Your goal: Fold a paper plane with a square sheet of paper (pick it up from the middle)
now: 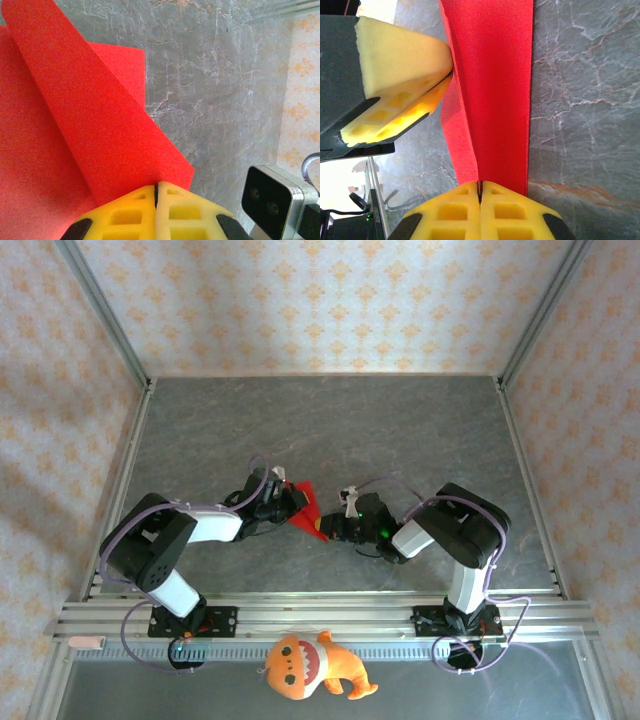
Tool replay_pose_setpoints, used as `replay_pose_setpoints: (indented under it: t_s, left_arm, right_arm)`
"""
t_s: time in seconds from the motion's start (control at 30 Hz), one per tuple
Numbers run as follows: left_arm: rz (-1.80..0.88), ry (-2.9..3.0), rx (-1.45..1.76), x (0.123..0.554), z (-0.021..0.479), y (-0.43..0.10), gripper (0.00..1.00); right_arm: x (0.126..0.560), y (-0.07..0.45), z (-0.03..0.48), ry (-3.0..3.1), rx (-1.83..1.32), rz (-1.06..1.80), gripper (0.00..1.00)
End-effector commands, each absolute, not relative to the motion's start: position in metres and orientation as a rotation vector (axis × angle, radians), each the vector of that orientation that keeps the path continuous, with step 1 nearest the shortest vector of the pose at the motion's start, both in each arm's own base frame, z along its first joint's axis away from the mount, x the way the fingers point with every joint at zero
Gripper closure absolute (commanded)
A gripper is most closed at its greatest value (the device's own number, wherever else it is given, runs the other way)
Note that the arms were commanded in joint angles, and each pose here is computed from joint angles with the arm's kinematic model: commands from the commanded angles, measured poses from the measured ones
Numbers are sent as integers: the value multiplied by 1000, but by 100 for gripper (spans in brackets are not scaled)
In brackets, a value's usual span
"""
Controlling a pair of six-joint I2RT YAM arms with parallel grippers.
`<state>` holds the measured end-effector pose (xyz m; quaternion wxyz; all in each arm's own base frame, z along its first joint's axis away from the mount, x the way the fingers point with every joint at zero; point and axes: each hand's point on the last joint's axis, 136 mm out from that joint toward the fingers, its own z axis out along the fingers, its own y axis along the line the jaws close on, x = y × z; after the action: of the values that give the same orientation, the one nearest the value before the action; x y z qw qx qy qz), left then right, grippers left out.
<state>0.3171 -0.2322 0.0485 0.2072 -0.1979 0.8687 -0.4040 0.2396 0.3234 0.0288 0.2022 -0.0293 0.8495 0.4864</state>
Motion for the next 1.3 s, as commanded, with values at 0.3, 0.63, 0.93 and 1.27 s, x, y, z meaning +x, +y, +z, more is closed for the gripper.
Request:
replay_pose_setpoints:
  t_s: [0.3,0.63,0.93,1.27]
  left_arm:
    - [-1121,2453,-549,318,33,-240,100]
    - [-1120,2444,-570,319,31,-239,100]
    - [-1124,2468,-519,319,29,-247,100]
    - [-1004,2563,-480,318,14,-245,100]
  right_arm:
    - [226,318,-4,2543,-37,1303,100]
    - [224,319,-5,2555,-42,1308,100]
    - [224,317,-8,2564,-25,1300,100]
    - [224,315,-10,2570,-17,1290,100]
